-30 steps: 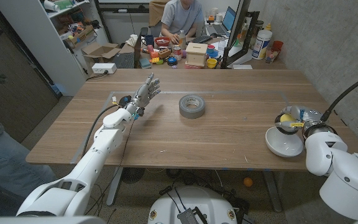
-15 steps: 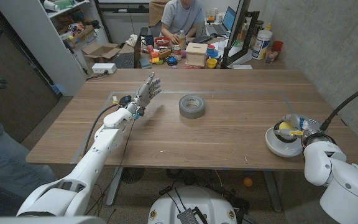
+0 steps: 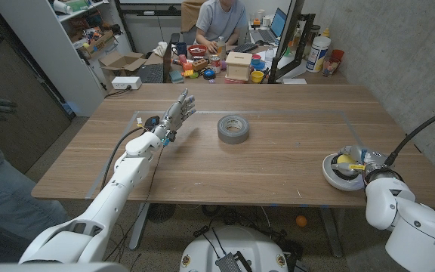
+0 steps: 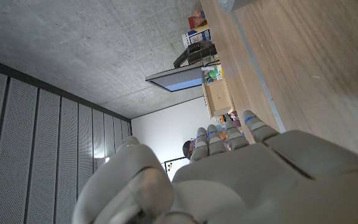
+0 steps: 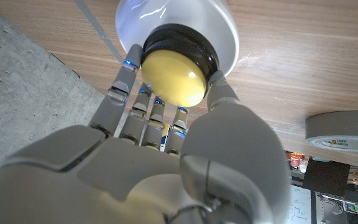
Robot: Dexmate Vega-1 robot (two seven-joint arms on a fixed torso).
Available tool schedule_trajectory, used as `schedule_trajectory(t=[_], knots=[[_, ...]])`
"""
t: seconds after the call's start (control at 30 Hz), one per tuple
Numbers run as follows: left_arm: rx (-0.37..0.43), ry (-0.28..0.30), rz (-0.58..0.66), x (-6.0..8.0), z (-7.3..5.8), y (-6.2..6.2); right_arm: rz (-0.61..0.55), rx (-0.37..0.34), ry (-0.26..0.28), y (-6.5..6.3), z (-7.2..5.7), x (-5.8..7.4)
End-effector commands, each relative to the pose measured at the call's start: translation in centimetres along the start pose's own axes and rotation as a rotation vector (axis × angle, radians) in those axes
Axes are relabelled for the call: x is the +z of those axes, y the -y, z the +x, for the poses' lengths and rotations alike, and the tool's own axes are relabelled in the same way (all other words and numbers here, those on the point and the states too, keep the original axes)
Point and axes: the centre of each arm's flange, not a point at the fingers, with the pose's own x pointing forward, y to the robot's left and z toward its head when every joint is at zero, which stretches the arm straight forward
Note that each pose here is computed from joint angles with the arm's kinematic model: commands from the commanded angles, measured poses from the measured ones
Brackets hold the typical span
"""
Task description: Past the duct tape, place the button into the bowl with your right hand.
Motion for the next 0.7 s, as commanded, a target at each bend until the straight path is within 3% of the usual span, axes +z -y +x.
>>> schedule_trajectory(t=[0.03,0.7], knots=[[0.009,-0.006,0.004,-0.1,-0.4,0.0,0.015,0.025,-0.008,-1.3,1.3,-0.3],[0.024,-0.007,-0.001,-0.3,-0.9,-0.2,0.014,0.06,-0.023,-1.9,2.4,-0.4]])
